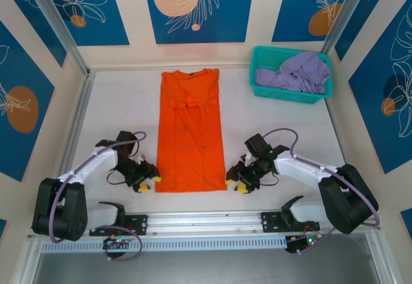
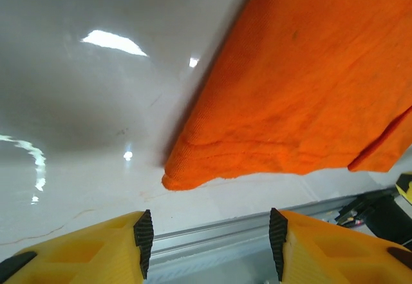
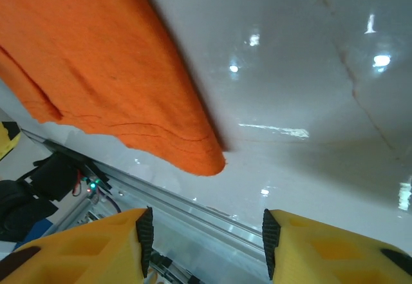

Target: Fold and stack the t-shirts

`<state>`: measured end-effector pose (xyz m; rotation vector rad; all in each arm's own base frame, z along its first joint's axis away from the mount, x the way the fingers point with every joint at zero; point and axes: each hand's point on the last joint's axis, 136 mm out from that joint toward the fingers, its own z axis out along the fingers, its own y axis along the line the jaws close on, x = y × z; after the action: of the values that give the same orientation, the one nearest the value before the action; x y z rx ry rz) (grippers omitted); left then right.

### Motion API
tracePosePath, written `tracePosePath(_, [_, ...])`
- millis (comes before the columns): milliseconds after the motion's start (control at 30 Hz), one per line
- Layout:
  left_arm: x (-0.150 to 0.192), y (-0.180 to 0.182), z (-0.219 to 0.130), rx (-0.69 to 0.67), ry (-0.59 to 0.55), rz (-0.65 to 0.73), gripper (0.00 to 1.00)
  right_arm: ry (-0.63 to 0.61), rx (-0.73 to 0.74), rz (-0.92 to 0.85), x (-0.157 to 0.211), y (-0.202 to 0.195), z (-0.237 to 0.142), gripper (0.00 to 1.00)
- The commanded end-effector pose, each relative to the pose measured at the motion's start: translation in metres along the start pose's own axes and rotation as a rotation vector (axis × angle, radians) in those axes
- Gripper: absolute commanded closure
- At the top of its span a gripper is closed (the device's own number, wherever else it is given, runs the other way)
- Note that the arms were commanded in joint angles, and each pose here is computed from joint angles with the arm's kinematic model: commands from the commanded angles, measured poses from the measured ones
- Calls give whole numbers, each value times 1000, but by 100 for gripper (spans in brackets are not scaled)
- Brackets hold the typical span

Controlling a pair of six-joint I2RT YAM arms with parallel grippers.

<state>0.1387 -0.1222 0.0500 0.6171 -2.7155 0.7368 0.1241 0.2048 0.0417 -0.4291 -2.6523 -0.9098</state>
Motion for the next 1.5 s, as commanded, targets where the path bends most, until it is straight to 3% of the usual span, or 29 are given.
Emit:
tracePosePath(0, [2,-14,2,75,4,33,48,11,9,-37,0,11,5,50])
tracePosePath(267, [1,3,13,7,-14,0,56,1,41,-68,-6,13,20,53])
tracePosePath(567, [-1,13,24,-63,-29,1,55,-28,59,-87,-13,12,23,61])
tracePosePath(867, [-6,6,33,-60,-15,11,67,-7,57,-90,-16,14,27,73])
tracePosePath(1200, [-9,19,27,-198,-54,64,100,-9,74,-78,-17,9,27,92])
tracePosePath(1467, [12,15,21,-362,-4,186,100,67,110,-59,8,-6,22,100])
